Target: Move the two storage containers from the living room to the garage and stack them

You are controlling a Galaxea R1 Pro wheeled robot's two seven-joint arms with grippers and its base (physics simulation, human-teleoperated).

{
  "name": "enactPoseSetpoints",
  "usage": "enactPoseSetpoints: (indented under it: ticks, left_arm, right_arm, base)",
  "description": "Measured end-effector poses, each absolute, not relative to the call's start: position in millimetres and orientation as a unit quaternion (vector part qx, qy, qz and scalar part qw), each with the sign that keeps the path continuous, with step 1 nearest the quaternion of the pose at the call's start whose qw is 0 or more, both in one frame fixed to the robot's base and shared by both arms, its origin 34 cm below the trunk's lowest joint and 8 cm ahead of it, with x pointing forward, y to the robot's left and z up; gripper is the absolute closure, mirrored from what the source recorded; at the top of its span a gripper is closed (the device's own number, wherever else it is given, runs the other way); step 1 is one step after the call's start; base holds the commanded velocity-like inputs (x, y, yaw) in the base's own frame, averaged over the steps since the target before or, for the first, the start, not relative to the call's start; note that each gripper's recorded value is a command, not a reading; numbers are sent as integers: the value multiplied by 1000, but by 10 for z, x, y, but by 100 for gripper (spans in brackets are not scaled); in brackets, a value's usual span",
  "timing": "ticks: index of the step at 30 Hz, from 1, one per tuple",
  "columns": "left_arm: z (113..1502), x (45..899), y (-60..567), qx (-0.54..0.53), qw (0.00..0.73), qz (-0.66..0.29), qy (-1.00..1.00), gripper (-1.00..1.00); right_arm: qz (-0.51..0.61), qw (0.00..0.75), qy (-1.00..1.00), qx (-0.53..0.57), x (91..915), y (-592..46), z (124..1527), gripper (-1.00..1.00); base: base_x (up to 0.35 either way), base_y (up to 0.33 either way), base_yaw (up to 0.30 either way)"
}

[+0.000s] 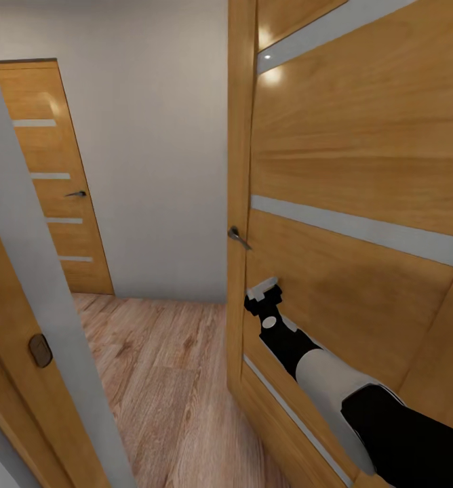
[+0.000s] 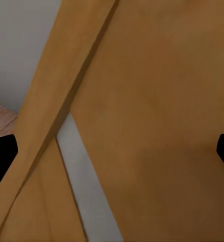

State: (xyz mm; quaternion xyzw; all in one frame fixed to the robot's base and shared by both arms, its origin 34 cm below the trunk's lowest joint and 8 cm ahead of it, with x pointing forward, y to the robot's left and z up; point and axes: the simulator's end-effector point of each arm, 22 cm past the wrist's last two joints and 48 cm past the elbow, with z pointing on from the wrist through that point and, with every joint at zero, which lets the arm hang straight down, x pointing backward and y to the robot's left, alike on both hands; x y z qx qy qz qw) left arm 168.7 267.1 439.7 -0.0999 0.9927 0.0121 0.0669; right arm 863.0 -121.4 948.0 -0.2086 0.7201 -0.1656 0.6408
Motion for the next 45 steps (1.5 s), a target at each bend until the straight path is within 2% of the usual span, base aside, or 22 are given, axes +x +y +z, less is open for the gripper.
enactPoseSetpoints:
  ticks: [20,37,45]
  left_arm:
    - [4397,1692,2669,-101,68,13,993,-100]
    - [4398,1697,2678,-101,69,14,992,-100]
    - [4398,1694,2681,-101,69,14,992,-100]
  right_arm:
    - [-200,644,720,-164,8608,-1471,9473,-100]
    - [-206,634,725,-174,8546,-1481,9307,-100]
    - [-208,631,728,-170,8543,-1506,9293,-100]
  base:
    - [0,0,0]
    - [0,-43,0]
    - [0,-2,-152]
